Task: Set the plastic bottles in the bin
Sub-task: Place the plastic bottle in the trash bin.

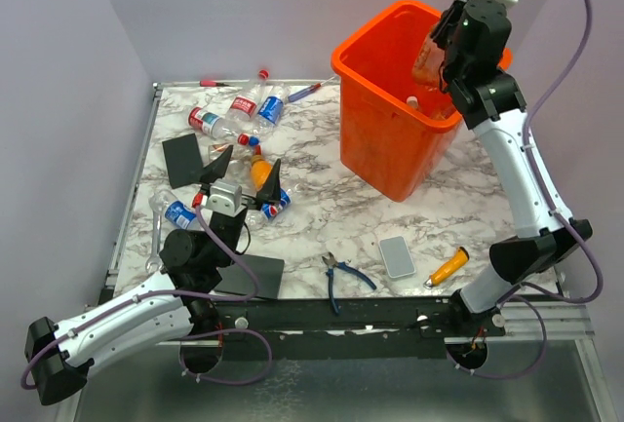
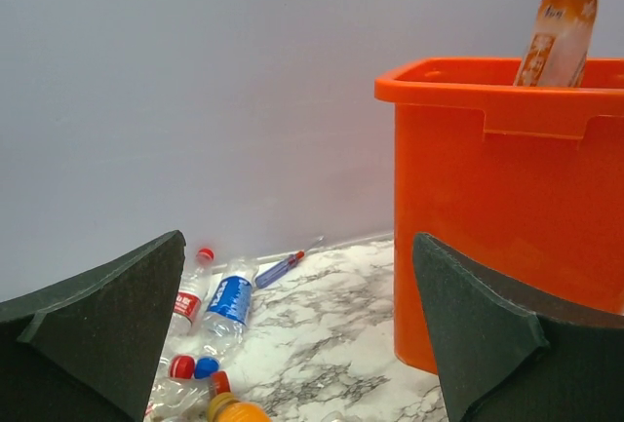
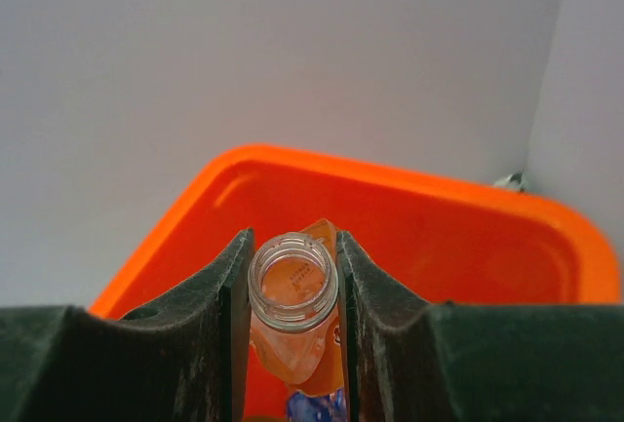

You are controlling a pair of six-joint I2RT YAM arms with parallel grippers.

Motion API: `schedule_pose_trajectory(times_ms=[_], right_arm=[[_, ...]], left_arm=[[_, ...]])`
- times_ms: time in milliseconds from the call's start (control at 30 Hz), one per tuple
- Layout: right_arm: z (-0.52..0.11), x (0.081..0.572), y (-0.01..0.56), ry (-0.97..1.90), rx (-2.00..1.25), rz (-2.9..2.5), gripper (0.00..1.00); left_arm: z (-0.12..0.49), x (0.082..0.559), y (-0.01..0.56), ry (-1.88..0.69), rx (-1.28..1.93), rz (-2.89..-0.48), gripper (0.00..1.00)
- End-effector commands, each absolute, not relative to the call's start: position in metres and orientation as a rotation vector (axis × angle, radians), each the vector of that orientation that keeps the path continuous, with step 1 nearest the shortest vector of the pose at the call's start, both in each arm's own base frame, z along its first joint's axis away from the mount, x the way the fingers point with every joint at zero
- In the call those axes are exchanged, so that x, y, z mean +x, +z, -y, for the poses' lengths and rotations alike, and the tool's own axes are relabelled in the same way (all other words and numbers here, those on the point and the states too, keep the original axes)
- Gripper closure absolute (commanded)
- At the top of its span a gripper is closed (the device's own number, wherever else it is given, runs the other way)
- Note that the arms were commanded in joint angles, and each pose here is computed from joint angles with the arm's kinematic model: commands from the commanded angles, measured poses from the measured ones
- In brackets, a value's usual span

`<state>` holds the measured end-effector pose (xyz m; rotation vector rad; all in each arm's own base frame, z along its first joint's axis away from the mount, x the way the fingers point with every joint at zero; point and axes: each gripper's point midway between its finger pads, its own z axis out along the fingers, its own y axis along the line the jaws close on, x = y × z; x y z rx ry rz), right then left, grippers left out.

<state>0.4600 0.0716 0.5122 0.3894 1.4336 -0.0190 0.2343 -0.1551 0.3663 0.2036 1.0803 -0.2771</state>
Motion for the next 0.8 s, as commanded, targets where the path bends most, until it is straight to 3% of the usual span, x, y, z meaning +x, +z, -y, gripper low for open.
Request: schedule_pose_trajectory(times_ms=[0,100,133,233,300,333,567,767], right_arm=[[-0.113,0.475,0.464,0.214,0.310,-1.586,1.00],[-0.141,0.482,0.444,0.329,0.229,-1.658,0.99],[-0.149,0.485,0.438,0.358,0.210,-1.681,0.93],[-0.161,0.483,0.433,0.416,0.186,-1.727,0.32],[-0.162,0.476,0.440,0.440,0.183,-1.720,0.07],[-0.161,0.471,0.447,0.451,0.179,-1.705,0.01],[-0.161,0.405,0.515,0.585,0.076,-1.590,0.00],[-0.168,0.326,0.501,0.739,-0.055,-1.596,0.03]], left_arm=[[0.154,0.233,0.365,-0.279,0.190,-1.077,0.01],[0.154,0.233,0.364,-0.281,0.193,-1.077,0.01],[0.155,0.234,0.364,-0.282,0.193,-1.078,0.01],[0.156,0.234,0.363,-0.281,0.197,-1.080,0.01],[0.157,0.234,0.362,-0.283,0.203,-1.079,0.01],[0.157,0.234,0.362,-0.282,0.205,-1.079,0.01],[0.161,0.237,0.356,-0.272,0.216,-1.097,0.01],[0.164,0.246,0.347,-0.235,0.207,-1.143,0.01]])
